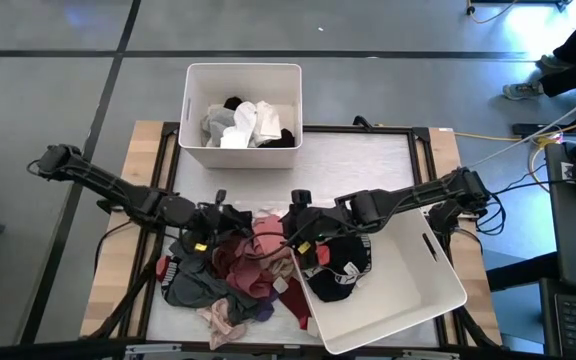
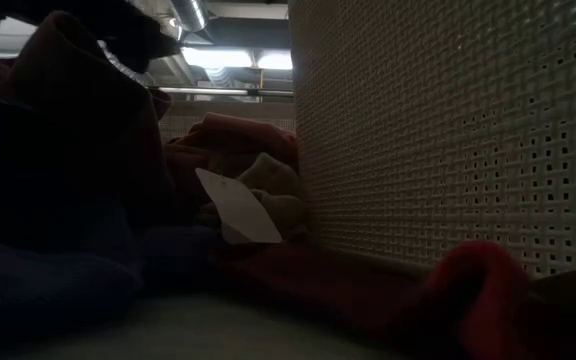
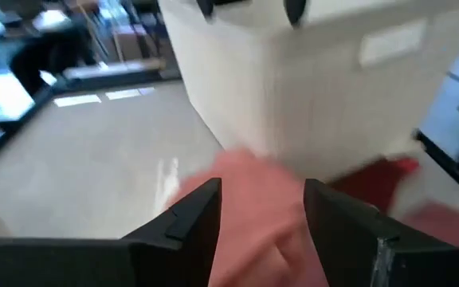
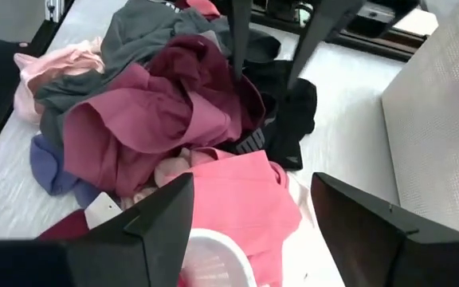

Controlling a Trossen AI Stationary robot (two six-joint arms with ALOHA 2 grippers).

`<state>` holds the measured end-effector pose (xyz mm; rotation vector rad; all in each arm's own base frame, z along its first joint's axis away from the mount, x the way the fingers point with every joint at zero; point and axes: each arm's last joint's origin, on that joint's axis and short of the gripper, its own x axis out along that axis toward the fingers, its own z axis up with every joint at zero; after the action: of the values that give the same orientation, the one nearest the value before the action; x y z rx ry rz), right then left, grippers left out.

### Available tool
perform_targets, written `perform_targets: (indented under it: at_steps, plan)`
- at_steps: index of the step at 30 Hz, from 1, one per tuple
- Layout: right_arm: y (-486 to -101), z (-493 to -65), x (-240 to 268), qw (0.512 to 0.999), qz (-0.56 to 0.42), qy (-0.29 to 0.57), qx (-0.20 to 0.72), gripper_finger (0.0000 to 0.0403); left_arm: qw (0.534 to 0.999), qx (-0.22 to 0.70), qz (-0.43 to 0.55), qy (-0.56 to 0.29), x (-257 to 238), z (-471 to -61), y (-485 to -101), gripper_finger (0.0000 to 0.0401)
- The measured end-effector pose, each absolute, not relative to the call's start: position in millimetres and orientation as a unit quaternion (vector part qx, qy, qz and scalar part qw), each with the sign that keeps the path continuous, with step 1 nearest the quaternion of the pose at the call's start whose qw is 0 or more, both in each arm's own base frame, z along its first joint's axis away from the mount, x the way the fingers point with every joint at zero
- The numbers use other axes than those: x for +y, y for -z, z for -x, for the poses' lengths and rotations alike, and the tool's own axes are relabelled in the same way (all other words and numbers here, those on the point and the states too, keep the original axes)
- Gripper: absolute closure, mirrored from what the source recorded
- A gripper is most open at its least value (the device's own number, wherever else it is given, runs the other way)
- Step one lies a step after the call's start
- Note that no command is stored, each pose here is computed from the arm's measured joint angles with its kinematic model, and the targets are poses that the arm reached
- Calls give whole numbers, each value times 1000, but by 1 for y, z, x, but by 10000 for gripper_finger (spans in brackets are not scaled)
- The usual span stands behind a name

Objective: Sort clothes

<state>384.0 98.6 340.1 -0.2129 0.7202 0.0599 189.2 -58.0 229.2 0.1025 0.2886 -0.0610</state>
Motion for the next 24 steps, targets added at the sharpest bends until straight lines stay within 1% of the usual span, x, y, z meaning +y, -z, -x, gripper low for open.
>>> perform_targets:
  at_steps: [2, 9, 12, 16, 19, 21, 24]
  plan:
    - [-341, -385, 98, 933, 101, -28, 345, 150, 989, 135, -61, 16, -57, -200, -226, 233]
    - [-342, -385, 99, 935, 100, -29, 340, 150, 977, 197, -81, -15, -46, -228, -191, 233]
    - [-342, -385, 99, 934, 100, -29, 341, 150, 970, 226, -89, 9, -44, -234, -180, 233]
    - [-342, -385, 99, 934, 100, -29, 342, 150, 958, 266, -79, 79, -47, -239, -169, 233]
    - [-342, -385, 99, 934, 100, -29, 342, 150, 952, 273, -101, 93, -48, -242, -164, 233]
    - [-342, -385, 99, 934, 100, -29, 342, 150, 949, 280, -121, 83, -48, -243, -160, 233]
    - [-342, -385, 99, 934, 100, -29, 342, 150, 947, 277, -154, 44, -46, -247, -156, 233]
